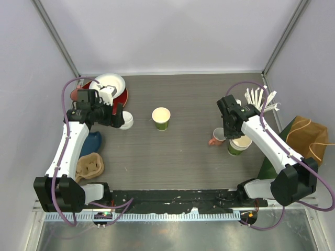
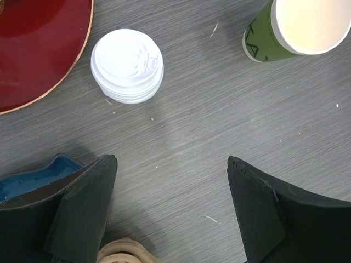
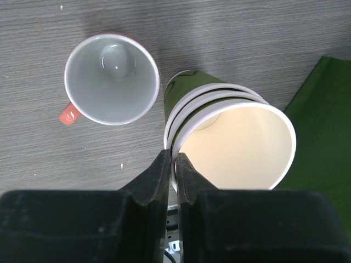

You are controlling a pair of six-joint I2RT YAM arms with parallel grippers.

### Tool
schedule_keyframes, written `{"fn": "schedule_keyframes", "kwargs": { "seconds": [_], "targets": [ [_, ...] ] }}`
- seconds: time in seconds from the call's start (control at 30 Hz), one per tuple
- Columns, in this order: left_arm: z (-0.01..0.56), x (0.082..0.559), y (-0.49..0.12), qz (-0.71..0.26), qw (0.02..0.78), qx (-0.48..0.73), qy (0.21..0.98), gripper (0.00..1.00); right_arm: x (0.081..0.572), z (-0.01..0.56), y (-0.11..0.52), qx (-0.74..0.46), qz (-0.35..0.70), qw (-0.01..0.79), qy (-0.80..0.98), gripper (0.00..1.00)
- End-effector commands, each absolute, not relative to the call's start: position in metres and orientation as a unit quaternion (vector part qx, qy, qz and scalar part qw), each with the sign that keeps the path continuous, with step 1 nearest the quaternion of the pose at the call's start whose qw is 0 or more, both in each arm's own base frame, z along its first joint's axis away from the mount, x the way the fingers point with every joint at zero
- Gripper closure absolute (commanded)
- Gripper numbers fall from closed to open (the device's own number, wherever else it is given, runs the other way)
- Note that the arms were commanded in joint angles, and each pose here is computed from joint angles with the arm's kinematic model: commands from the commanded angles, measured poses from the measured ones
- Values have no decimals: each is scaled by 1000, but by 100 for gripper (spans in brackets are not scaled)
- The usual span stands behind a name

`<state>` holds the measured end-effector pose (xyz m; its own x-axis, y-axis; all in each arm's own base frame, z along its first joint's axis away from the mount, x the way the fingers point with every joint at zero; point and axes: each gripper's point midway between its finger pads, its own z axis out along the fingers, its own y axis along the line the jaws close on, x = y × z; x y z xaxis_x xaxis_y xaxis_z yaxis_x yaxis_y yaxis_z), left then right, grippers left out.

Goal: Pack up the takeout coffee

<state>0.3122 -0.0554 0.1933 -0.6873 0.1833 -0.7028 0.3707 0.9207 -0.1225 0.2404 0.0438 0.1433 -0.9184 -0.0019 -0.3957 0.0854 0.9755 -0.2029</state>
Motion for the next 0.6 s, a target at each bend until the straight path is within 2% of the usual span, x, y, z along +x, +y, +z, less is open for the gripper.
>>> {"fn": "schedule_keyframes", "kwargs": {
  "seconds": [0.0,0.07,0.33,0.57],
  "targets": [
    [205,317,-57,-132,391,165,896,14,246,156,45,28,-102,224,969,90],
    [206,317,-57,-131,393,164,895,14,247,159,44,29,-103,228,968,99],
    [205,316,-58,-135,390,164,896,14,250,190,30,41,-136,253,957,99],
    [206,316,-58,-135,391,165,895,14,252,181,41,17,-115,234,965,99]
  ]
}}
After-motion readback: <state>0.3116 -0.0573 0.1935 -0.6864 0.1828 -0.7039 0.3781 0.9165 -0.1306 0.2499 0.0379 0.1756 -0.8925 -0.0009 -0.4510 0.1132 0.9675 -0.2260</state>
